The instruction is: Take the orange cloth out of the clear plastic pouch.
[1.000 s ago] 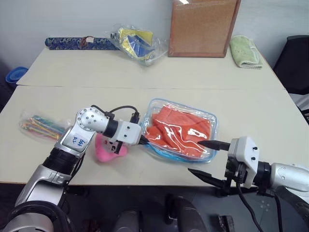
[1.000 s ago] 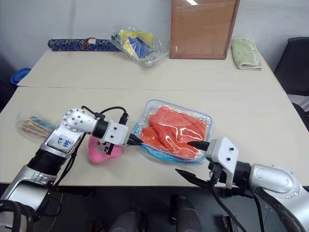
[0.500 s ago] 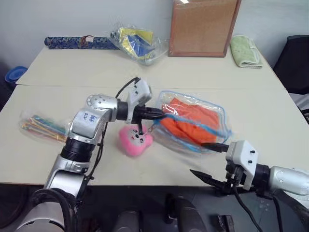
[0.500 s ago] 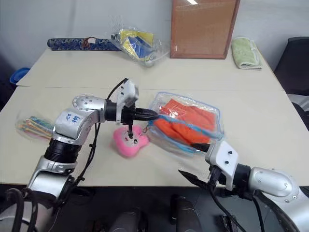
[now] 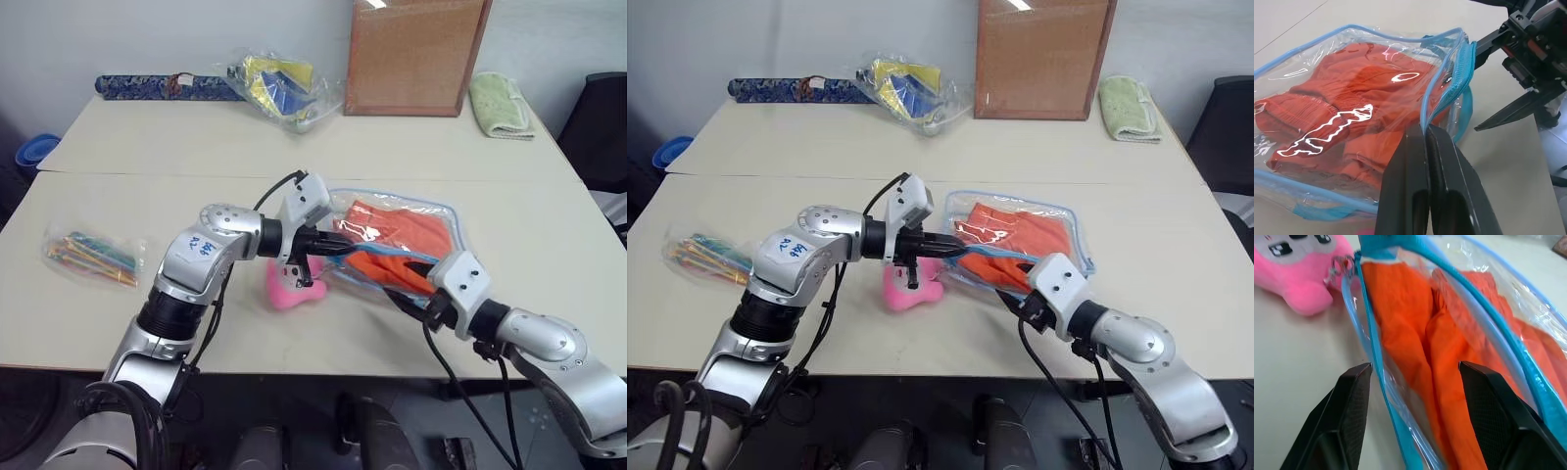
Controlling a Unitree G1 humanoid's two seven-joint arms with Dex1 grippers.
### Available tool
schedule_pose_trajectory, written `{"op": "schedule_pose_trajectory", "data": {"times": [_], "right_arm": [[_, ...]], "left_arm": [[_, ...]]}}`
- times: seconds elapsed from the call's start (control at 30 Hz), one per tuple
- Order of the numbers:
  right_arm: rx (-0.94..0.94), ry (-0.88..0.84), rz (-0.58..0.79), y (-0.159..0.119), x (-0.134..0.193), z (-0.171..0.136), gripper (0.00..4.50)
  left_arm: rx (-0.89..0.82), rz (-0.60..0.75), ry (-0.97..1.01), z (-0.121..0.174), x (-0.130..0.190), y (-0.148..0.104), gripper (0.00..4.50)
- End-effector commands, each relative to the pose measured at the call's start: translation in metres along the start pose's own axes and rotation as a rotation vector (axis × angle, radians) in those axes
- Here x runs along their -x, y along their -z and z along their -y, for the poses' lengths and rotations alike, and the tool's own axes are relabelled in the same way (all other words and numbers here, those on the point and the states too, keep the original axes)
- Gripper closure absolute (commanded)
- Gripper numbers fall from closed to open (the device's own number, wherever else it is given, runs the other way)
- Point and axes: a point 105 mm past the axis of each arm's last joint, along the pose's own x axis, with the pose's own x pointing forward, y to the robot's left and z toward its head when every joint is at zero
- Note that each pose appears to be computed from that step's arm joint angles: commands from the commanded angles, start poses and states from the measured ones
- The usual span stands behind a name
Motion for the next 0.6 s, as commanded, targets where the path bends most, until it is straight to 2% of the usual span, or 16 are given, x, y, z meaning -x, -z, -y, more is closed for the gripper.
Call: {"op": "schedule_pose_trajectory", "data": {"times": [0.03, 0.47, 0.6], "right_arm": [[0.145, 0.014, -0.035, 0.002, -0.005, 0.005, 1.59], [0.457, 0.052, -0.189, 0.034, -0.025, 0.017, 1.59], [0.488, 0.105, -0.234, 0.046, -0.036, 0.024, 1.59]], "left_arm": [[-0.057, 0.031, 0.009, 0.008, -0.001, -0.010, 4.50], [-0.041, 0.067, 0.006, 0.010, -0.002, -0.018, 4.50], [-0.037, 0.072, 0.007, 0.011, -0.003, -0.020, 4.50]]}}
